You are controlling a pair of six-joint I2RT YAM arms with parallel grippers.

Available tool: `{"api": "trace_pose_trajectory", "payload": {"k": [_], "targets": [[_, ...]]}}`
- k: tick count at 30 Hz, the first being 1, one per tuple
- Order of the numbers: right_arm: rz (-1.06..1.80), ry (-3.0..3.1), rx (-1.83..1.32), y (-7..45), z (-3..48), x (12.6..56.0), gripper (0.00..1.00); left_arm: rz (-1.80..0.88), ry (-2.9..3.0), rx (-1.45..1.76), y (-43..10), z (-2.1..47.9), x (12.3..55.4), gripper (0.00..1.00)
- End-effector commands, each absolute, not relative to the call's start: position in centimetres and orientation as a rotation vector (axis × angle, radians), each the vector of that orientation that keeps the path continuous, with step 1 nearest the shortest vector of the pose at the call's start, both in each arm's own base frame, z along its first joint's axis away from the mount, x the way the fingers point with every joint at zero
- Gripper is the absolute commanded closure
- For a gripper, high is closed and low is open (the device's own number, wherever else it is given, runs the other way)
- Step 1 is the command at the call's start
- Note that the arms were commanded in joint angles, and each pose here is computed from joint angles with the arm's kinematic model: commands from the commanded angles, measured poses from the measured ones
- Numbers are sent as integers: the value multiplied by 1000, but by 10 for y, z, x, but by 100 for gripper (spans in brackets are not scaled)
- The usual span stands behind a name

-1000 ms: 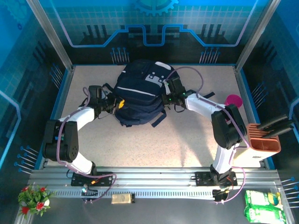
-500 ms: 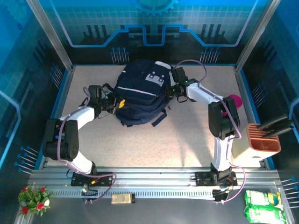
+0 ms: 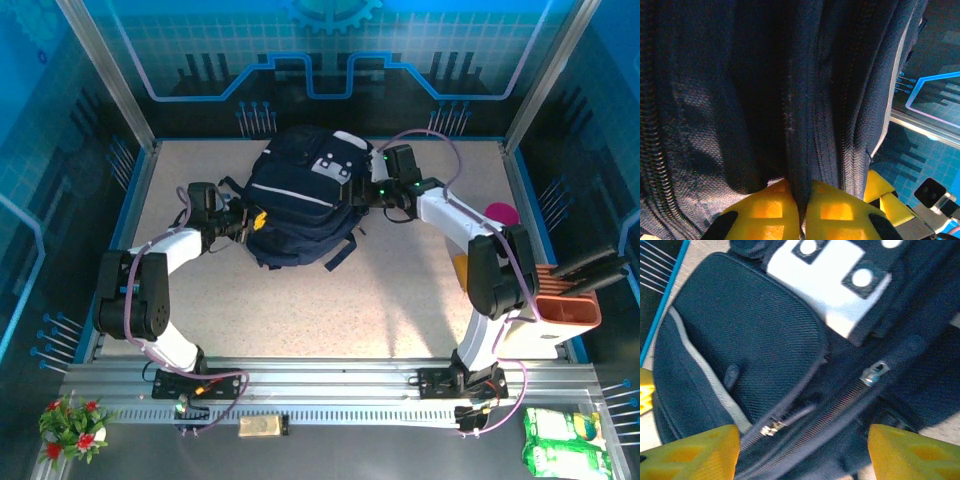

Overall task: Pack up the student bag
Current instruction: Zip the student bag at the top-center of the table, then unzip the student bag at the top-center of the table.

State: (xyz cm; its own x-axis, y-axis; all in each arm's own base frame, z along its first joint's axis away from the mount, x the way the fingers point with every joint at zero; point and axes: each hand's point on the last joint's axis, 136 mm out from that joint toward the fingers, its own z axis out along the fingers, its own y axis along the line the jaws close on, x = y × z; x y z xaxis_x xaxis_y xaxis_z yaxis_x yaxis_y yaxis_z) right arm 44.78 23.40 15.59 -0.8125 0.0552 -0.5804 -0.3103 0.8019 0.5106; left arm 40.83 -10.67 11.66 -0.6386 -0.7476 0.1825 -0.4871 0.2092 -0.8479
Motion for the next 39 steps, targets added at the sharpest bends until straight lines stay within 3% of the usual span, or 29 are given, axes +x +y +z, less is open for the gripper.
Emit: {"api": "trace_pose_trajectory", "payload": {"k": [1,9,16,19,26,34,39], "targets": [[916,2380,-242,263,157,455,28,-1448,2190,-1076,-109,133,410,100],[986,2426,-340,292,139,461,23,-1448,2196,-1072,-111,133,407,100],[1095,2493,-360,302,126,428,21,-1453,2196,-1058,-114,137,410,100],[1219,2485,-390,309,134,405,24,-1454,2195,-1060,-114,136,410,100],[1201,2471,-495,306,139,365,26,-1445,2193,-1057,-113,137,411,100],[858,2496,-493,279,121,386,33,-1442,2194,-1051,-113,138,410,100],[823,2478,-461,277,124,394,43,-1442,2197,-1051,-113,138,409,100]]}}
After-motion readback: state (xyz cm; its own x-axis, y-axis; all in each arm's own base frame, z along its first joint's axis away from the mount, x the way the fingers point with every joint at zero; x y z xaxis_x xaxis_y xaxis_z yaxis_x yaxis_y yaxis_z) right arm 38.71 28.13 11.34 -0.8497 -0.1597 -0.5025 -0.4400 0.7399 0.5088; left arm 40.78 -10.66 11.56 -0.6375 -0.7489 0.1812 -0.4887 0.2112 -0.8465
